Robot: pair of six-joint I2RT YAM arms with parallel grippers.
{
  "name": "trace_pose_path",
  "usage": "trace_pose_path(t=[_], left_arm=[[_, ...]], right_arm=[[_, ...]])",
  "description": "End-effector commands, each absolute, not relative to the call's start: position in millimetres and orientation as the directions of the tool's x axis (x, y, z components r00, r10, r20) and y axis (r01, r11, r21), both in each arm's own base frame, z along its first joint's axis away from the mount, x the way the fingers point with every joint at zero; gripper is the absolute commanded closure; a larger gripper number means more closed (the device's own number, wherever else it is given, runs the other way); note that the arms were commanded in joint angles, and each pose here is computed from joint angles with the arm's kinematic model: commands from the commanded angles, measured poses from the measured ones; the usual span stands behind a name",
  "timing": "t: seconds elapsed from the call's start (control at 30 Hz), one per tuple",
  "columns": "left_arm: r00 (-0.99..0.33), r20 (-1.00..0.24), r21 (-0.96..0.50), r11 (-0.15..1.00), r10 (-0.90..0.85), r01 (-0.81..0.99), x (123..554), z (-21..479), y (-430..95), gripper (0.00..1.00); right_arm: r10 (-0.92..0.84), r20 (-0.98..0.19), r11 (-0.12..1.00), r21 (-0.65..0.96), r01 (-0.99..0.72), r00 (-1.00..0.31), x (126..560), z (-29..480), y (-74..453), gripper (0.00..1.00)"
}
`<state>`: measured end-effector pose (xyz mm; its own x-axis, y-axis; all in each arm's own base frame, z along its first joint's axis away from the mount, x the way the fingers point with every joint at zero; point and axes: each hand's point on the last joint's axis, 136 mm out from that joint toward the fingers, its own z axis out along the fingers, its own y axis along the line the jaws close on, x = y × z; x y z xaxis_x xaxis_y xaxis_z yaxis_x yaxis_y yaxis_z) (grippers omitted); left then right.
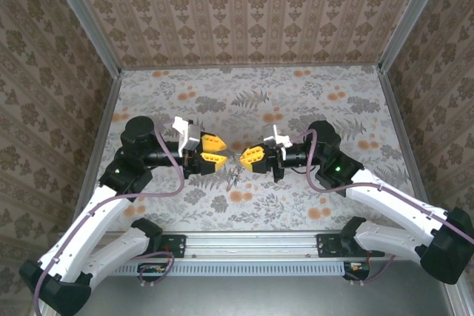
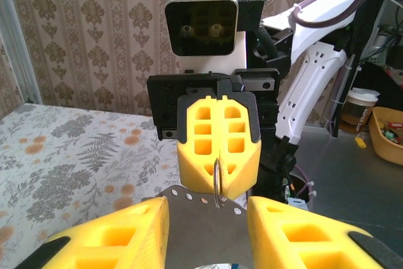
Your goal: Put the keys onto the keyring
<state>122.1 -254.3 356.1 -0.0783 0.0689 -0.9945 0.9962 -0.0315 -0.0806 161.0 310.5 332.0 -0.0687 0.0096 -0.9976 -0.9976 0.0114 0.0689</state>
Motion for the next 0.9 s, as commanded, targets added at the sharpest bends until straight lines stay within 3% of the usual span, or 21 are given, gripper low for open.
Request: trace_pose_path(t=[0.0,0.87], left_arm=[[-0.073,-0.997,-0.075,-0.085,0.031,0.993,113.2,366.5,-252.7,0.64],[-0.031,-0.999,-0.028,-0.166,-0.020,0.986,108.5,380.9,-274.6,0.69]], right_arm=[[0.143,-0.990,0.029,0.004,-1.000,0.001,156.7,366.9,301.3,1.00],[0.230,-0.973,0.005,0.029,-1.000,-0.027,155.7,373.2,301.9,1.00]])
